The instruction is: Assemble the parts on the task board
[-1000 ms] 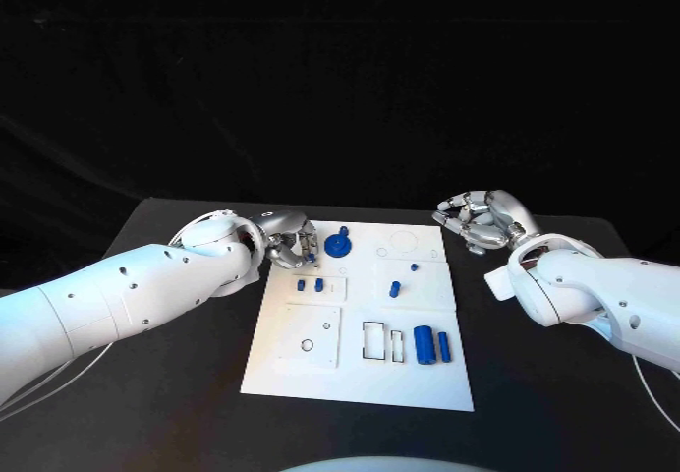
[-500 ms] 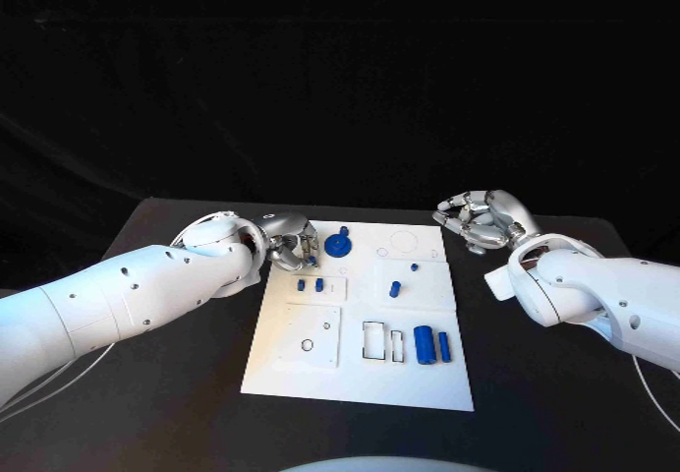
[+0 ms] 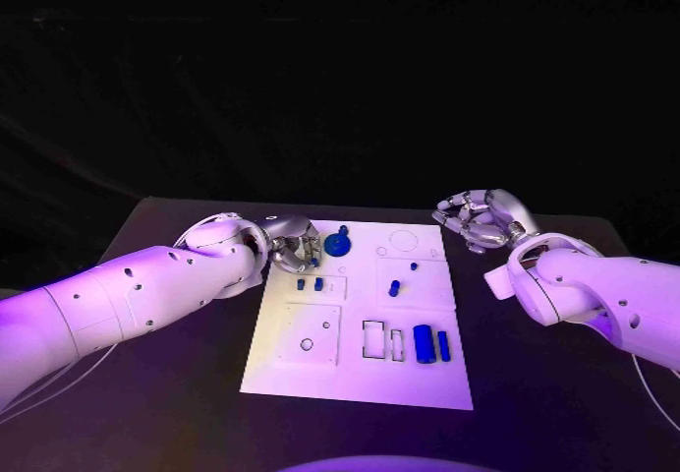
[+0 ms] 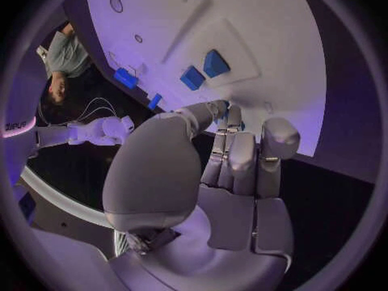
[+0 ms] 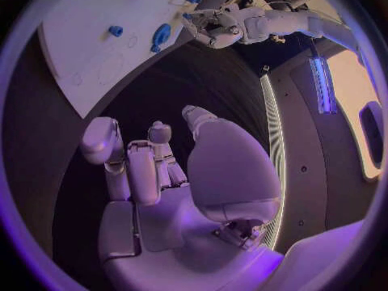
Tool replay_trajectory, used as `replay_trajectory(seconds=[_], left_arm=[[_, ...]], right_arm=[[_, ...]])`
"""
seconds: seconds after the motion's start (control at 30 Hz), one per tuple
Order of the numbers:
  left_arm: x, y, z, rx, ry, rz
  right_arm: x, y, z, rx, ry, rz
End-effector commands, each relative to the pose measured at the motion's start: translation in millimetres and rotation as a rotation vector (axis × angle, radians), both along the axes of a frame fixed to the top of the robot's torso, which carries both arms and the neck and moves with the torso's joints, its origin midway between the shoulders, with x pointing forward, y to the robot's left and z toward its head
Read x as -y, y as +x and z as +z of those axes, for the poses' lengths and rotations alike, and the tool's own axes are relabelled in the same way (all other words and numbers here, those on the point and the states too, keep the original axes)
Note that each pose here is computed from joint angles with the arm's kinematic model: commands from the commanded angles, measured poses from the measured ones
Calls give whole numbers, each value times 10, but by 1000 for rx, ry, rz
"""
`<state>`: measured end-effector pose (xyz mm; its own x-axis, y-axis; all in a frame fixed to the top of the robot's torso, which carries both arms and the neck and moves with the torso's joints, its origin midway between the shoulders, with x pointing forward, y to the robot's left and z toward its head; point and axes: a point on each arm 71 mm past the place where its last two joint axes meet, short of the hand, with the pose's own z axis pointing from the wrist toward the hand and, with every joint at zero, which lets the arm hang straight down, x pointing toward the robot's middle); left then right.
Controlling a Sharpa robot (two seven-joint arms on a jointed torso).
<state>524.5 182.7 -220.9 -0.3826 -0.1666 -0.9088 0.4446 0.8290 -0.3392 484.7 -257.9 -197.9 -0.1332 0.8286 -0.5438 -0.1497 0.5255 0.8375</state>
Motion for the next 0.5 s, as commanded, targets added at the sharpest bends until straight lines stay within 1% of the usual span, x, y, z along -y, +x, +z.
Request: replay_trajectory(seconds=[0.03, 0.5], left_arm=[[14, -7, -18, -24, 6, -3], [27, -15, -31, -37, 15, -9]], right_arm=[[-12, -4, 4, 8, -1, 11], [-12, -2, 4, 9, -1, 11]])
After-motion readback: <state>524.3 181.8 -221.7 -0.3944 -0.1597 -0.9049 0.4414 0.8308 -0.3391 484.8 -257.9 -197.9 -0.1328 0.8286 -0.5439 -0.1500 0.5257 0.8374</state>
